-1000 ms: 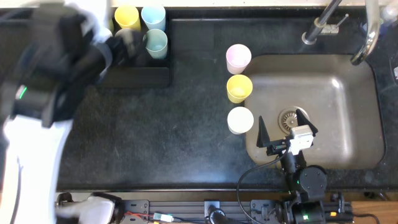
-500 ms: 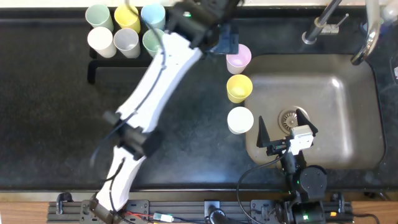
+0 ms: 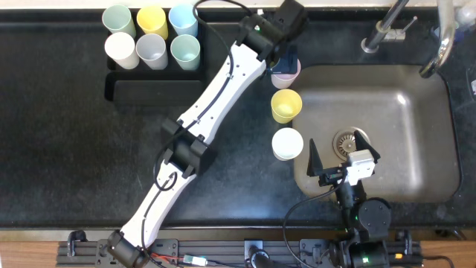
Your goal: Store Cups
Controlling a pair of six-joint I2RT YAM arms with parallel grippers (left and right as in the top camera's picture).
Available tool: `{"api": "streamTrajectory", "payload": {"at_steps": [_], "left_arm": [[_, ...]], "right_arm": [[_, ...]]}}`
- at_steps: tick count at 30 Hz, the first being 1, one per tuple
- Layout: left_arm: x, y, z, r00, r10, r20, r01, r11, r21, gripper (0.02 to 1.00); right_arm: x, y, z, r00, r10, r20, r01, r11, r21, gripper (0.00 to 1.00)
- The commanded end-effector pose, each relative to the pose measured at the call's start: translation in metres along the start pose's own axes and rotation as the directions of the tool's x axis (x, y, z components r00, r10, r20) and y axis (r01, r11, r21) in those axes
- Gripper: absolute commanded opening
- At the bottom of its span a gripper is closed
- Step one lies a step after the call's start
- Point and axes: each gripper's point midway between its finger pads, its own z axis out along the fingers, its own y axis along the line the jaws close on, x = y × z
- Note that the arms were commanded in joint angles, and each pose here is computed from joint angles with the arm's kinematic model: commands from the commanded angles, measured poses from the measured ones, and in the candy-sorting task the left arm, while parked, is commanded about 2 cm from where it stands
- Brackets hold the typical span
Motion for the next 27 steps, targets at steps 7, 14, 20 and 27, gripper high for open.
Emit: {"api": "streamTrajectory", "payload": {"at_steps": [7,14,20,27], "left_arm": [[0.005,-0.011,0.033,1.000,-0.001,-0.013,0.001,1.000,0.014,0.658],[0.000,-0.019,0.026,1.000,0.009,0.017,-0.010,0.999,0.037,0.062],[-0.021,-0.011,-0.008,0.992,0.090,0.091,-0.094,0.995,0.043,0.034],[-0.079,0.057,-0.172,0.935,0.054,0.351,-0.070,0.997,0.035,0.034]], "right_arm": [[0.004,-0.001,0.000,1.000,0.004,-0.002,-0.004,1.000,0.005,0.993],[0.004,-0.001,0.000,1.000,0.004,-0.002,-0.004,1.000,0.005,0.998],[0.004,-0.001,0.000,1.000,0.004,-0.002,-0.004,1.000,0.005,0.996],[0.004,-0.001,0.000,1.000,0.004,-0.002,-0.004,1.000,0.005,0.998]]}}
